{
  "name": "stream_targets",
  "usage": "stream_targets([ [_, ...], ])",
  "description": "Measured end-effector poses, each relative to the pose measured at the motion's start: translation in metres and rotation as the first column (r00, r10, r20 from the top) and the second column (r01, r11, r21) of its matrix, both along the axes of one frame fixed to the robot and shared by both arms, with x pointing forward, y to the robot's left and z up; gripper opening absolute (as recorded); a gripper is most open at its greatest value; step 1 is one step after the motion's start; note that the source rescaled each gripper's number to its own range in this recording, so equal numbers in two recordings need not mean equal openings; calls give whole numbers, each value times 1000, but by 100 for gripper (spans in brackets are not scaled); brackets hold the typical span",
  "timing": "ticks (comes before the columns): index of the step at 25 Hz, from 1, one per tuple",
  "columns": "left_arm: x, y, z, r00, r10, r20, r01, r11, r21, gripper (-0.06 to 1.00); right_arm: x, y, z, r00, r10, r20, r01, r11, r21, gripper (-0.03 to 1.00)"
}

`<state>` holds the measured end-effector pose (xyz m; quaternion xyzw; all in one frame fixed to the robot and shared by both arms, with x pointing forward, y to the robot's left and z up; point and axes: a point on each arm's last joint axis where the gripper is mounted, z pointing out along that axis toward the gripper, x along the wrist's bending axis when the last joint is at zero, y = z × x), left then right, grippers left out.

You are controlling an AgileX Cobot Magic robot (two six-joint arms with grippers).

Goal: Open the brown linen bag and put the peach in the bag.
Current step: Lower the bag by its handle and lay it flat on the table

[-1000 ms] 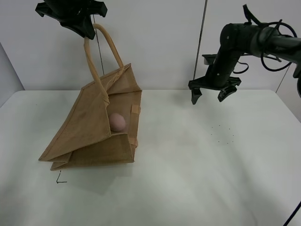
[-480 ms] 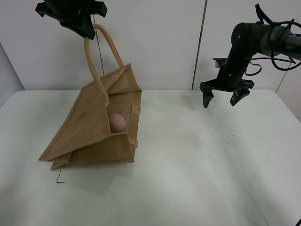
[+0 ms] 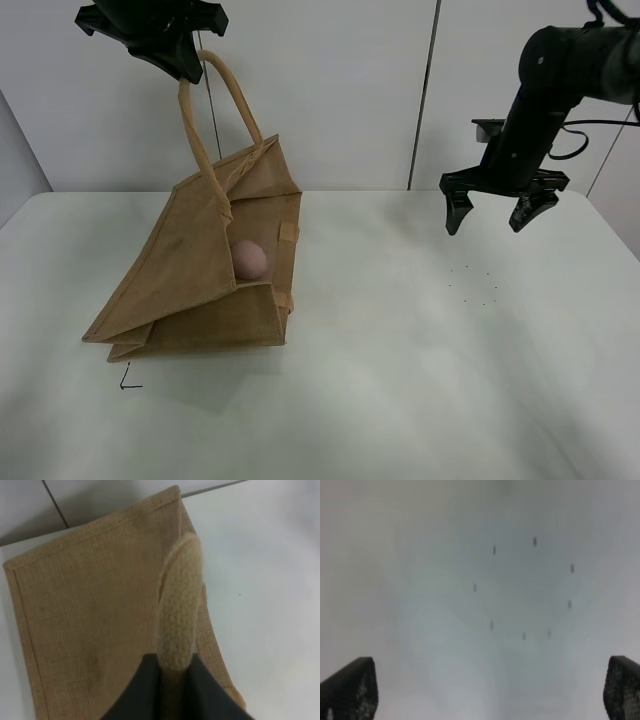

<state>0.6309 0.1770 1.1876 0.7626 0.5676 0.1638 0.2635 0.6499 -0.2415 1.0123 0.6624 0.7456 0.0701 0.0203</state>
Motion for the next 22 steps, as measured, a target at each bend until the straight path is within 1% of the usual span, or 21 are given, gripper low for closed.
stream_targets([
  [3, 0, 0, 0, 1000, 0, 0, 0, 1000, 0, 0, -39, -5, 22, 1000, 0, 1, 0, 1000, 0, 100],
  [8, 0, 0, 0, 1000, 0, 0, 0, 1000, 0, 0, -105, -14, 48, 1000, 1, 24, -1, 1000, -3, 100],
  [12, 0, 0, 0, 1000, 0, 0, 0, 1000, 0, 0, -164, -21, 56, 999, 2, 42, -1, 1000, -2, 100],
  [14, 0, 0, 0, 1000, 0, 0, 0, 1000, 0, 0, -196, -25, 57, 998, 2, 62, -2, 1000, 0, 100],
  [15, 0, 0, 0, 1000, 0, 0, 0, 1000, 0, 0, -210, -27, 52, 998, 1, 62, -1, 1000, 0, 100],
  [18, 0, 0, 0, 1000, -1, 0, 1, 1000, 1, 0, -250, -32, 43, 989, 0, 150, -2, 1000, 9, 100],
  [22, 0, 0, 0, 1000, -1, 0, 1, 1000, 1, 0, -296, -38, 30, 950, 27, 312, -33, 999, 13, 100],
])
